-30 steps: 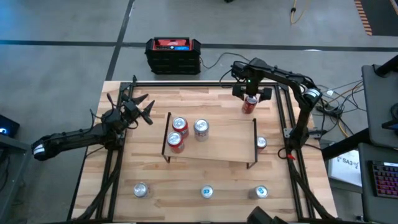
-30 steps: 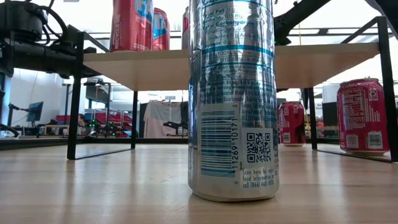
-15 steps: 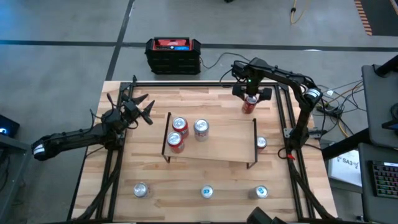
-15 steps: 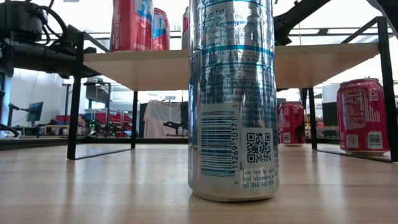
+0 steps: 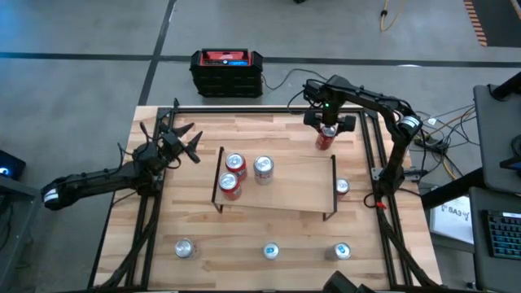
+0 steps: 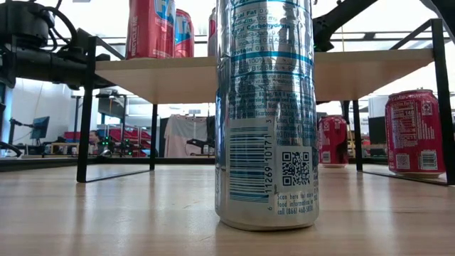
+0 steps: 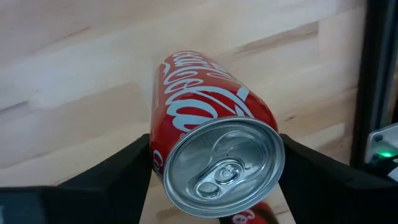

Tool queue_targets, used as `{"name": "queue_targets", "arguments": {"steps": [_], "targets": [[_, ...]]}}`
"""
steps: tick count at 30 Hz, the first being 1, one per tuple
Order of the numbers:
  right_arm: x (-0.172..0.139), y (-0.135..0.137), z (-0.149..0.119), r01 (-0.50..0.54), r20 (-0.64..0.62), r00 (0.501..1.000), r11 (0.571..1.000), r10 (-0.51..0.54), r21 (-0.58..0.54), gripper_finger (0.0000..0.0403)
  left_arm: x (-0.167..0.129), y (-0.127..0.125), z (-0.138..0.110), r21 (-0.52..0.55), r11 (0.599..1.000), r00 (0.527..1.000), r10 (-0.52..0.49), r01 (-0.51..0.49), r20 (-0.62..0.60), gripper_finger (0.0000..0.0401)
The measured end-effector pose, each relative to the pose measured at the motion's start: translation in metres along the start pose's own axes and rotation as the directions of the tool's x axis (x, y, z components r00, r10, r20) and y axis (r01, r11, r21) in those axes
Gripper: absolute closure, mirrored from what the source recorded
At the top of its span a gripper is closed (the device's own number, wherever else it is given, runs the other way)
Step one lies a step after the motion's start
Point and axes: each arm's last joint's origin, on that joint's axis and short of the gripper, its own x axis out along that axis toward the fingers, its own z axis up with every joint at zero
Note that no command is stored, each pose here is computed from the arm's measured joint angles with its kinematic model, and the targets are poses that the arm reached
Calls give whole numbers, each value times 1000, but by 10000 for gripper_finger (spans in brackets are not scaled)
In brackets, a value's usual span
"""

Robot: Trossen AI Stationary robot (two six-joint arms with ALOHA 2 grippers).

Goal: Place canned beverage on shelf
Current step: Put the top red soda can on the shelf

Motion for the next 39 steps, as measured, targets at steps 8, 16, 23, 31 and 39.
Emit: {"name": "queue_targets", "arguments": {"steps": [8, 16, 23, 31, 39], "targets": [[-18, 5, 1, -68, 23, 997, 998, 68, -8, 119, 0, 0, 0, 0, 1000, 1000, 0, 0, 0, 206], [-39, 12, -9, -115, 53, 992, 993, 115, -19, 117, 0, 0, 0, 0, 1000, 1000, 0, 0, -1, 206], [-57, 13, -22, -110, 57, 992, 993, 112, -51, 116, 0, 0, 0, 0, 1000, 1000, 0, 0, 0, 206], [-77, 12, -41, -99, 53, 993, 993, 102, -63, 116, 0, 0, 0, 0, 1000, 1000, 0, 0, 0, 206], [-106, 18, -63, -181, 135, 970, 972, 202, -151, 115, 0, 0, 0, 0, 1000, 1000, 0, 0, 0, 206]]}}
